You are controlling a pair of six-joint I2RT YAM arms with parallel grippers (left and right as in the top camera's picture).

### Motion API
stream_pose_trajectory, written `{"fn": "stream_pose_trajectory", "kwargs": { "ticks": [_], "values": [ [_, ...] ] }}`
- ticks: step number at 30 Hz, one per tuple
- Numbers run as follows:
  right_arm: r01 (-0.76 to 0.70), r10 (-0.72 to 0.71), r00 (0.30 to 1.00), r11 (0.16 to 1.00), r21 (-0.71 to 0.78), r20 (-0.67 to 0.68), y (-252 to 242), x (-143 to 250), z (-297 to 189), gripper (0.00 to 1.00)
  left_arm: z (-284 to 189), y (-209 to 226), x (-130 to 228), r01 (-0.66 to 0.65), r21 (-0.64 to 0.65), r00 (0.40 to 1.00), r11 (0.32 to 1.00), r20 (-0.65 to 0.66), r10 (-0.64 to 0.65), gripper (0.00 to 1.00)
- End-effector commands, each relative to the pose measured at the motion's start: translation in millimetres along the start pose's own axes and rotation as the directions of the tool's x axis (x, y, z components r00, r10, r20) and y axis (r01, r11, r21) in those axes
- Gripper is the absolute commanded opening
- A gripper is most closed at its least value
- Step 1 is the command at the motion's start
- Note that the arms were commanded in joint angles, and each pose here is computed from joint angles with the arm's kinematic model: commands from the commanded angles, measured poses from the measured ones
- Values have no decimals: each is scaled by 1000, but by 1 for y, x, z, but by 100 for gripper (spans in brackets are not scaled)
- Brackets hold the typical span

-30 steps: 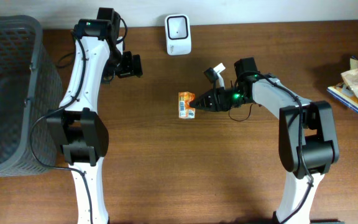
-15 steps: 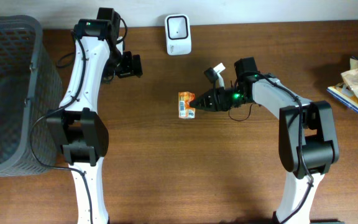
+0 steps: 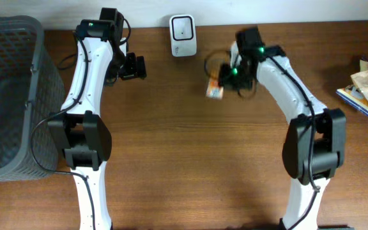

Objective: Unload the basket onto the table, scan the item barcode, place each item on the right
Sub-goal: 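Raise the tissue pack with the right gripper up to the white scanner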

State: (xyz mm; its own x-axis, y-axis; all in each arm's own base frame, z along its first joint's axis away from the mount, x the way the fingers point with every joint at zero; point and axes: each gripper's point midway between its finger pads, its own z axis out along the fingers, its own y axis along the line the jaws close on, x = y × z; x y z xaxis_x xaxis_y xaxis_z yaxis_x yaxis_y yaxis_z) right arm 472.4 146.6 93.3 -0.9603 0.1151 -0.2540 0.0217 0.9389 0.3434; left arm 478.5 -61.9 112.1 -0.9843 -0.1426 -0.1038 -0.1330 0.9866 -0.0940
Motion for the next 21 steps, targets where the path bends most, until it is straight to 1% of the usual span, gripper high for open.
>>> {"fn": "stream_pose_trajectory", "kwargs": {
  "ticks": [1, 3, 5, 7, 8, 9, 10, 11, 13, 18, 21],
  "values": [
    [129, -272, 911, 902, 413, 310, 1, -80, -58, 4, 4, 3, 0, 8, -13, 1000, 1000, -5, -8, 99],
    [261, -456, 810, 843, 470, 368, 33, -105, -70, 4, 4, 3, 0, 8, -13, 1000, 1000, -5, -8, 99],
    [377, -599, 700, 773, 511, 389, 65, -119, -72, 4, 4, 3, 0, 8, -13, 1000, 1000, -5, -8, 99],
    [429, -694, 597, 700, 571, 402, 89, -130, -73, 4, 4, 3, 0, 8, -13, 1000, 1000, -5, -9, 99],
    [451, -722, 566, 675, 585, 397, 95, -133, -69, 4, 4, 4, 0, 9, -13, 1000, 1000, -5, -9, 99],
    [485, -773, 500, 623, 614, 390, 107, -139, -63, 4, 4, 4, 0, 9, -13, 1000, 1000, -5, -9, 99],
    [494, -791, 476, 603, 627, 385, 110, -142, -60, 4, 4, 4, 0, 9, -13, 1000, 1000, -5, -9, 99],
    [505, -815, 439, 571, 647, 378, 113, -146, -54, 4, 4, 3, 0, 8, -13, 1000, 1000, -5, -8, 99],
    [515, -845, 393, 530, 674, 364, 115, -154, -44, 4, 4, 3, 0, 8, -13, 1000, 1000, -5, -8, 99],
    [520, -897, 297, 439, 733, 326, 117, -167, -25, 4, 4, 3, 0, 8, -13, 1000, 1000, -5, -9, 99],
    [511, -916, 247, 399, 761, 315, 120, -174, -19, 4, 4, 3, 0, 8, -13, 1000, 1000, -5, -8, 99]
  ]
}}
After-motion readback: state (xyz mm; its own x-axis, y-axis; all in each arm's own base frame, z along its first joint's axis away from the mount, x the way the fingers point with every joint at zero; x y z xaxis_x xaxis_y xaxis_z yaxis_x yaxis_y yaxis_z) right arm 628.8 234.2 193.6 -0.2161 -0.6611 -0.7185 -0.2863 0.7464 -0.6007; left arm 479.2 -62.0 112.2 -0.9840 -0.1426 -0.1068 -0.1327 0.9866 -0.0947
